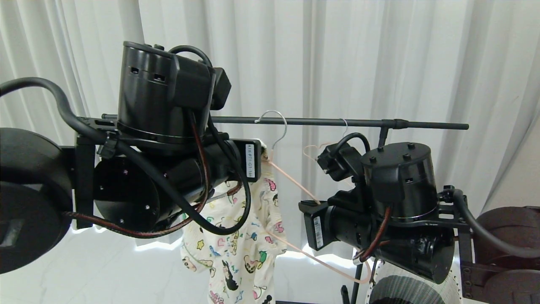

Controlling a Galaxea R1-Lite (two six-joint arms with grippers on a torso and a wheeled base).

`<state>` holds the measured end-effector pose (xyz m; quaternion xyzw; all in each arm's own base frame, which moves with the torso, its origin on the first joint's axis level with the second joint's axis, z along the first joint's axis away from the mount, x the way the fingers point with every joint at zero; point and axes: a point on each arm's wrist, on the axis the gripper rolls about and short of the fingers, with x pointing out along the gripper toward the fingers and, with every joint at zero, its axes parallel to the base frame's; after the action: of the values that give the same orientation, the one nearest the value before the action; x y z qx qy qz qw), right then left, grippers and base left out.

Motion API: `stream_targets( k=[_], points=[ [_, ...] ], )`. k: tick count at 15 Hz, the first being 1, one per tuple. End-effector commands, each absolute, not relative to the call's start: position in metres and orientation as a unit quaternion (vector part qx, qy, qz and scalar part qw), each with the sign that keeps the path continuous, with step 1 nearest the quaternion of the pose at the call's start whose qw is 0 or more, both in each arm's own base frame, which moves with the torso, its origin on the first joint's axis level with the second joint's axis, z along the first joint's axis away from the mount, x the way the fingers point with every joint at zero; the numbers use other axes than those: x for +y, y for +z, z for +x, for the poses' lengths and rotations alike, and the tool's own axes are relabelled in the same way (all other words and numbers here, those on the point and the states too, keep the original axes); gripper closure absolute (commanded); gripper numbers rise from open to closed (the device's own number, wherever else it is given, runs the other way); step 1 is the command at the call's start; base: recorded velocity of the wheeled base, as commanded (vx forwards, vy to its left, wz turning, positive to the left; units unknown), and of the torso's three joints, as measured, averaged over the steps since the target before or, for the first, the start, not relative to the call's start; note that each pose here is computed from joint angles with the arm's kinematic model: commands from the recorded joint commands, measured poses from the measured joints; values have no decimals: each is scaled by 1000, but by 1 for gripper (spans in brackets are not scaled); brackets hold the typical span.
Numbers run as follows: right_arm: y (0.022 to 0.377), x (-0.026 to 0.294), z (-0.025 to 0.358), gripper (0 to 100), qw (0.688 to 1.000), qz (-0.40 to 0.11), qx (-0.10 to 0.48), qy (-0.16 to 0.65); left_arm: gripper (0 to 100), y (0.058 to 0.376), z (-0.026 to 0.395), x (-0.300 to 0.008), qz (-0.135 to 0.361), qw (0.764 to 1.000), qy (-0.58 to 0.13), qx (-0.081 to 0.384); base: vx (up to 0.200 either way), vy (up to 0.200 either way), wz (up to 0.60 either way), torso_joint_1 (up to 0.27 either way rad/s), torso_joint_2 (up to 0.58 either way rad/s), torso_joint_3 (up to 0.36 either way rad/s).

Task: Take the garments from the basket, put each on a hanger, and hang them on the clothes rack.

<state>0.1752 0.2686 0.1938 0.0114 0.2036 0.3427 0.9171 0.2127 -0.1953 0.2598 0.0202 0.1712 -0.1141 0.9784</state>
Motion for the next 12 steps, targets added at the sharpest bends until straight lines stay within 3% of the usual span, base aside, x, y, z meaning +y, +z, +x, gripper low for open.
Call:
stream_targets(
  k=[1,7,10,12],
  points=[
    [200,263,175,100,923,18,193,332,0,261,218,-190,26,981,-97,167,0,0,0,0,0,0],
    [209,256,184,100,945,51,160,281,0,275,197,-187,16,979,-138,151,0,0,0,0,0,0],
    [215,247,189,100,950,56,152,267,0,265,184,-178,61,972,-162,159,0,0,0,0,0,0],
    [218,239,192,100,953,58,147,258,0,262,176,-169,63,969,-175,163,0,0,0,0,0,0]
  ],
)
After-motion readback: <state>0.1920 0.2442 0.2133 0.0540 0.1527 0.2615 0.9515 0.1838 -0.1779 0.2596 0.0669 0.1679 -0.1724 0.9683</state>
